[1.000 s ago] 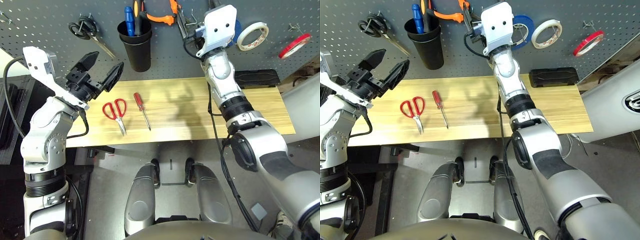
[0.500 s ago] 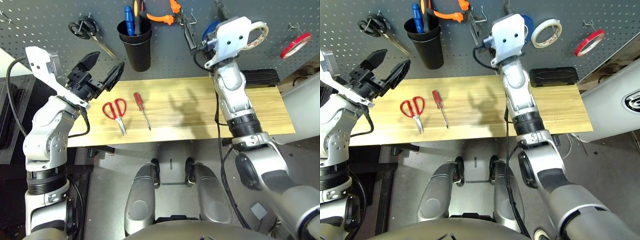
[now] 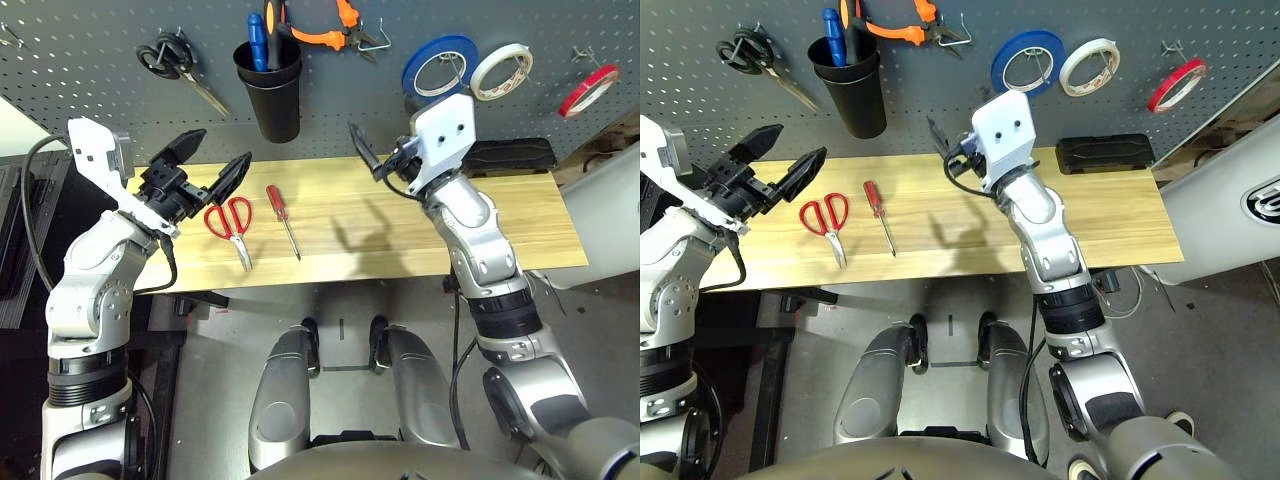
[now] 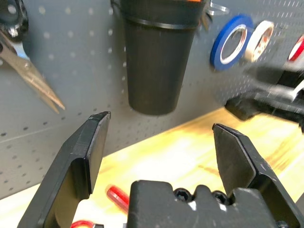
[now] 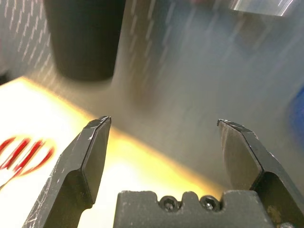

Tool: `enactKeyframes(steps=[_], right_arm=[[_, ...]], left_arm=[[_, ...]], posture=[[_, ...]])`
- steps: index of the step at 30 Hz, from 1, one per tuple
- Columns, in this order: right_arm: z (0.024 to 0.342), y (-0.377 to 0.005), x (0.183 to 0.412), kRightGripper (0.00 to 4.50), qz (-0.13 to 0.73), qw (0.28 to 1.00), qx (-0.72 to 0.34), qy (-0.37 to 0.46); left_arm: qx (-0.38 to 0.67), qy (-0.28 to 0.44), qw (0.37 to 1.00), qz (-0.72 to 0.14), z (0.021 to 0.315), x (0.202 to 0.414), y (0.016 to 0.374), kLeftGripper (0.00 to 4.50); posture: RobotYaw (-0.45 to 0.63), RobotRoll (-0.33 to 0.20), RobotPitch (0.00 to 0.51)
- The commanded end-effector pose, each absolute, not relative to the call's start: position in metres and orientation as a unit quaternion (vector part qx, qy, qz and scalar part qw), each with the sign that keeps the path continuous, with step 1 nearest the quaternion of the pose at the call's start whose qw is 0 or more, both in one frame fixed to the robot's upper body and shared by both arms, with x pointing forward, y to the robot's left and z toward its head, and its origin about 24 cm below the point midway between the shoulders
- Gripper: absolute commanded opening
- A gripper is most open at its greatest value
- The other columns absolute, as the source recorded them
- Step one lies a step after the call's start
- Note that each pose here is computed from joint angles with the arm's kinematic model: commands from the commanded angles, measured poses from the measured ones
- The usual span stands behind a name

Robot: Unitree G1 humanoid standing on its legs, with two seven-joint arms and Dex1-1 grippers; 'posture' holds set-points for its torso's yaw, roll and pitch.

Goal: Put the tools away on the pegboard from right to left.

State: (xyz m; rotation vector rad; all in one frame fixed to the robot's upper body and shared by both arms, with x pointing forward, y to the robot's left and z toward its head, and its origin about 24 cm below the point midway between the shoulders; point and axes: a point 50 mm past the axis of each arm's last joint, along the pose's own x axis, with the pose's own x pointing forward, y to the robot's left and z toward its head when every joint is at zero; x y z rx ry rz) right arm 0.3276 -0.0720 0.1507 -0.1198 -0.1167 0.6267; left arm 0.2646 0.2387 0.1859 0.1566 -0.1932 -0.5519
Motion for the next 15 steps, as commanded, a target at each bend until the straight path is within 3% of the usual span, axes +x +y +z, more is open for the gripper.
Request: enactKeyframes(steps=[1,15], right_arm=[[0.132,-0.058,0.329,4.49,0.342,0.939,-0.026,0.029],[0.104,0.006,0.348,4.49,0.371,0.906,-0.034,0.202]], left_arm=[[0.095,-0.065,0.951,-0.286,0.176,0.262,0.242,4.50],[0.143,0.076,0.911,-0.379,0.141,0.241,0.253,4.50]], posture=[[0.11,0.000,0.277],[0.13,0.000,0.317]])
